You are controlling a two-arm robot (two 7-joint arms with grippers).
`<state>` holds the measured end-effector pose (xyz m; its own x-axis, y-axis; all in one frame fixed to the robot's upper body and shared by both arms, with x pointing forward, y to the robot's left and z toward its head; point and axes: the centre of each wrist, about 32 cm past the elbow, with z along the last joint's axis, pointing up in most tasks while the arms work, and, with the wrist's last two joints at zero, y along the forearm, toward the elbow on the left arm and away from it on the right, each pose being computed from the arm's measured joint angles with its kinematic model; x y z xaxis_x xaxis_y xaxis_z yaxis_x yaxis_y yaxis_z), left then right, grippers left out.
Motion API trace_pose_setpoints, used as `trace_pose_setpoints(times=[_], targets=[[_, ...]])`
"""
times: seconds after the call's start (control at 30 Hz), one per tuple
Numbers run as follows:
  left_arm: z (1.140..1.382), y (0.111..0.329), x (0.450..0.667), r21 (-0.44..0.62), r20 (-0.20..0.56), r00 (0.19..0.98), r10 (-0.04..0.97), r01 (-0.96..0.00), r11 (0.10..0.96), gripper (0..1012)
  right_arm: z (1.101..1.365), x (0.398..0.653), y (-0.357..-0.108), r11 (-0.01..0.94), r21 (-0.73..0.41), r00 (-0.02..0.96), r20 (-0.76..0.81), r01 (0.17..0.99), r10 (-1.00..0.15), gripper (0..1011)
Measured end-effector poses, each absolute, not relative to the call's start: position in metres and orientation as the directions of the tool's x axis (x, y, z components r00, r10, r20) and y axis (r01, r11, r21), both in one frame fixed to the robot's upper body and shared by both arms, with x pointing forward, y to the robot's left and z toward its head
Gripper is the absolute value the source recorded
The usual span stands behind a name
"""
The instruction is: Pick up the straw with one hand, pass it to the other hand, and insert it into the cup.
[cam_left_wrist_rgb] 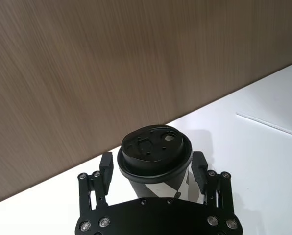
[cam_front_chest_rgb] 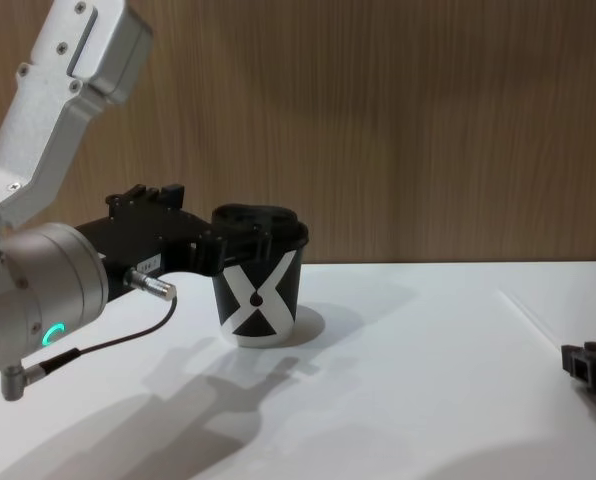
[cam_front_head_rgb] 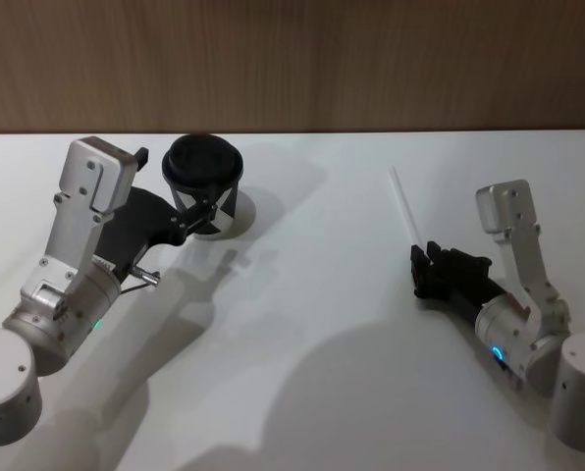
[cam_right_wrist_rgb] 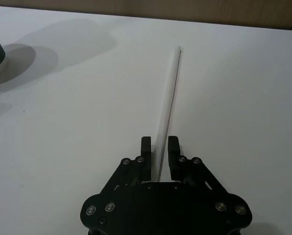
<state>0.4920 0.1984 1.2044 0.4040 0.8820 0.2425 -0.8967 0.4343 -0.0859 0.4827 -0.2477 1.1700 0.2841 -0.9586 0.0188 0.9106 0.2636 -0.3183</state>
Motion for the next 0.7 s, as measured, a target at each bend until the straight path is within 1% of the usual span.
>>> trace_pose_setpoints(times=[0.37, 0.7], targets=[[1.2044, 0.1984, 0.4920, -0.086, 0.242, 0.404, 0.882, -0.897, 0.434, 1002, 1.1693, 0.4822, -0.2463, 0.255, -0.326, 0.286, 0.051, 0.911, -0.957, 141], [1.2044, 0.1984, 0.4920, -0.086, 0.242, 0.404, 0.882, -0.897, 0.434, 1001, 1.1679, 0.4812, -0.2453, 0.234, -0.282, 0.272, 0.100, 0.930, -0.957, 77]])
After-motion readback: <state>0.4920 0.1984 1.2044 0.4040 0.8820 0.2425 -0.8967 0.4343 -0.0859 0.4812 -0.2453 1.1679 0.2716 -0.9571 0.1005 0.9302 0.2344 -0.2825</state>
